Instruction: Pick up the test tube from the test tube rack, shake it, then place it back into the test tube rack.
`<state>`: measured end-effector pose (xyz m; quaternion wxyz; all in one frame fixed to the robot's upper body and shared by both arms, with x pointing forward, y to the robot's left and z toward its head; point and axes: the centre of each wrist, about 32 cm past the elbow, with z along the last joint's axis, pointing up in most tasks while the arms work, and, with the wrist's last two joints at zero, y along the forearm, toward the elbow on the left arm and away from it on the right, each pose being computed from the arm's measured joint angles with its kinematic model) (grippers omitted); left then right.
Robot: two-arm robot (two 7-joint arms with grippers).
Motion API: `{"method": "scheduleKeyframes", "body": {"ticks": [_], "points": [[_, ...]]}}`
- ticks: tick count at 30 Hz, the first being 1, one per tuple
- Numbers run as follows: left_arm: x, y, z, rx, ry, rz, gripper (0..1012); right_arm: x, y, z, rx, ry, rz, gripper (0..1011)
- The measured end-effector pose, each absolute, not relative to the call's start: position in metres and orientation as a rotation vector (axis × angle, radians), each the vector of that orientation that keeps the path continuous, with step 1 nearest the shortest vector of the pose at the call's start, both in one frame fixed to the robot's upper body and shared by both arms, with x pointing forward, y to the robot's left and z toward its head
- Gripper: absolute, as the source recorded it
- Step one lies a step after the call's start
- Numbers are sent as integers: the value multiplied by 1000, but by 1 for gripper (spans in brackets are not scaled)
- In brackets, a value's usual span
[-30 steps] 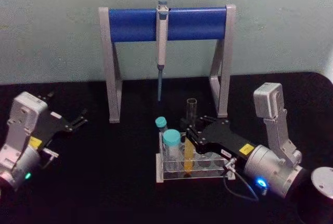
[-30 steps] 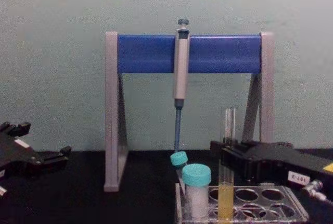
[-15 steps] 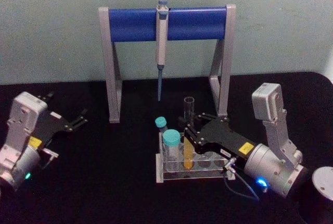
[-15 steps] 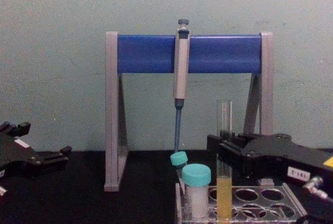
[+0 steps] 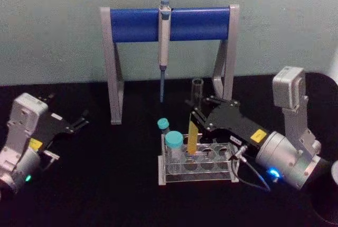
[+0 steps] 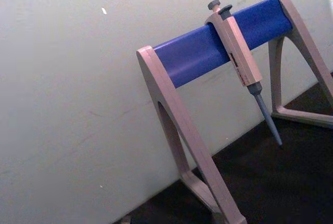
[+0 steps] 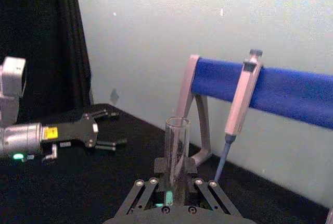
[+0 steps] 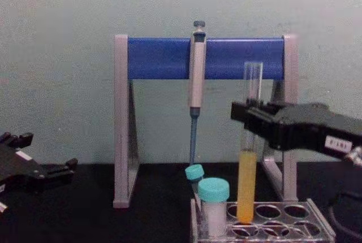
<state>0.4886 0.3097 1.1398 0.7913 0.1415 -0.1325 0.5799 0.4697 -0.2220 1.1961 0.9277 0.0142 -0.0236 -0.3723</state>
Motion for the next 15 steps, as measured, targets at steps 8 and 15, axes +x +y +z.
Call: {"method": "scheduleKeyframes", "body": {"ticks": [8,15], "points": [[489,310,1140,304,-285,1248,1001,474,-224,1211,48,-78,-773,233],[489,310,1140,305,-285,1248,1001,482,-225,1219,55,-97,-788,232]]}}
